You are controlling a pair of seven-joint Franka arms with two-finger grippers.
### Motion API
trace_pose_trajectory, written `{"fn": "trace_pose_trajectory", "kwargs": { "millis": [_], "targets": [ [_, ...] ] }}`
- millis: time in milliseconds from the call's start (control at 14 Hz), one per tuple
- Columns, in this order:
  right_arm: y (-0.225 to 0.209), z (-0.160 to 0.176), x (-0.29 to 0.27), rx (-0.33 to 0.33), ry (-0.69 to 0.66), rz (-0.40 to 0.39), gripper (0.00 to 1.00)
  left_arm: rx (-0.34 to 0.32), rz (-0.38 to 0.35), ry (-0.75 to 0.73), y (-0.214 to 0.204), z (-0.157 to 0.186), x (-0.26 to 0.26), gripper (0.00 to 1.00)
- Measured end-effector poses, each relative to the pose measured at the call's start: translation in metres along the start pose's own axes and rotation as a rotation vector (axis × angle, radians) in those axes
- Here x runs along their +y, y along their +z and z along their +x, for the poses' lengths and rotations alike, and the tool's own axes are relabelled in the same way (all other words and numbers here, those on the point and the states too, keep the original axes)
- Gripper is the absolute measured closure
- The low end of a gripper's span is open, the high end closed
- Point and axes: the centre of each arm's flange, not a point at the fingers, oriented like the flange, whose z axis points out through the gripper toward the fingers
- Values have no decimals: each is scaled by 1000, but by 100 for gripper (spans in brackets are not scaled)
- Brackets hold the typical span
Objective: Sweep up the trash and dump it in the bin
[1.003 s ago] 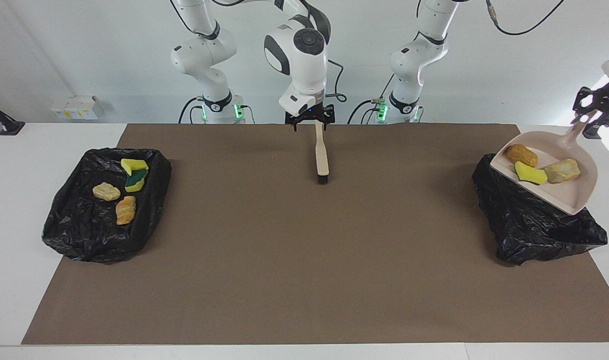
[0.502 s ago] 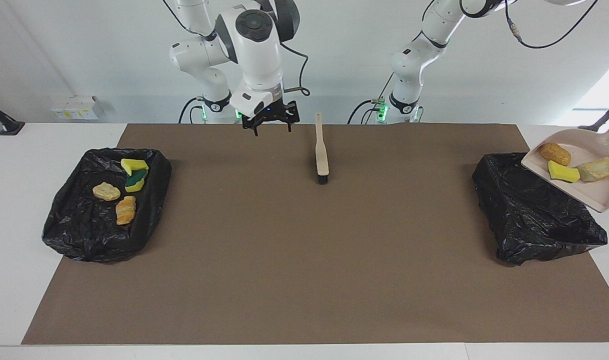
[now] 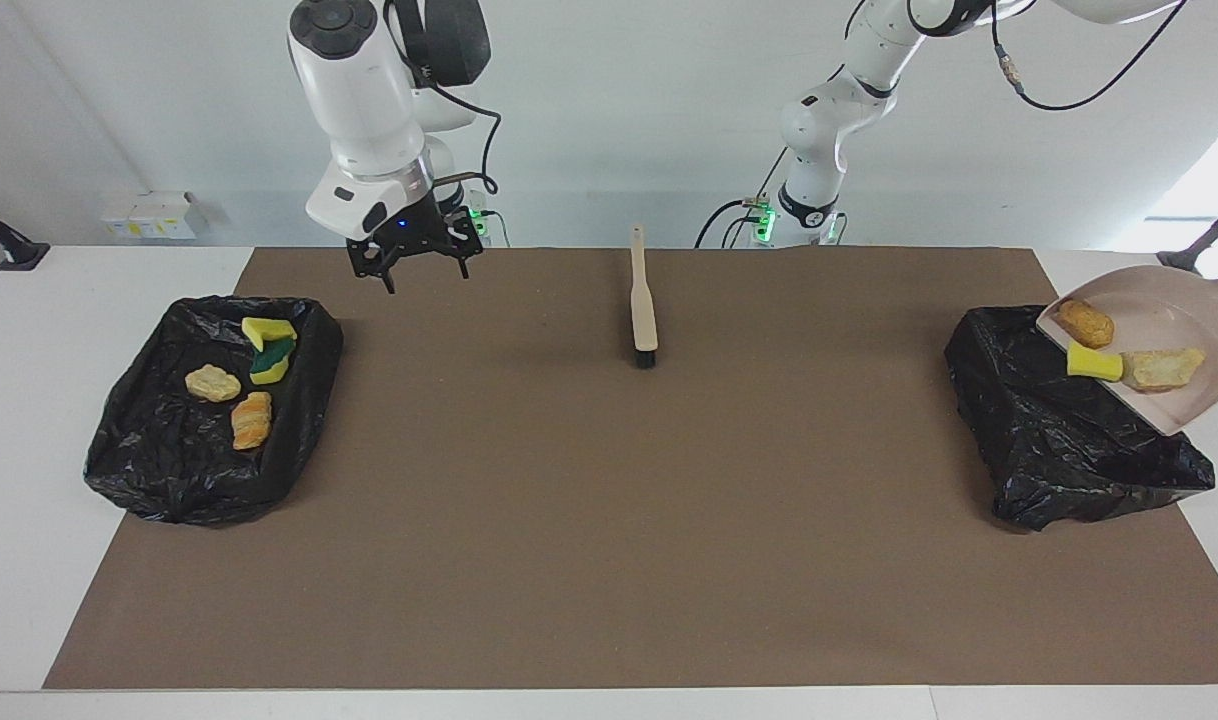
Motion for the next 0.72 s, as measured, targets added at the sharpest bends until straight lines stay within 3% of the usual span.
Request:
{"fn": "trace_pose_trajectory", "kwargs": {
  "millis": [502, 717],
  "targets": [
    [-12, -8, 71, 17, 118, -19, 0, -98, 75, 88, -2, 21, 5, 69],
    [-19, -18, 108, 23, 189, -16, 0, -194, 127, 168, -11, 46, 1, 69]
  ]
}}
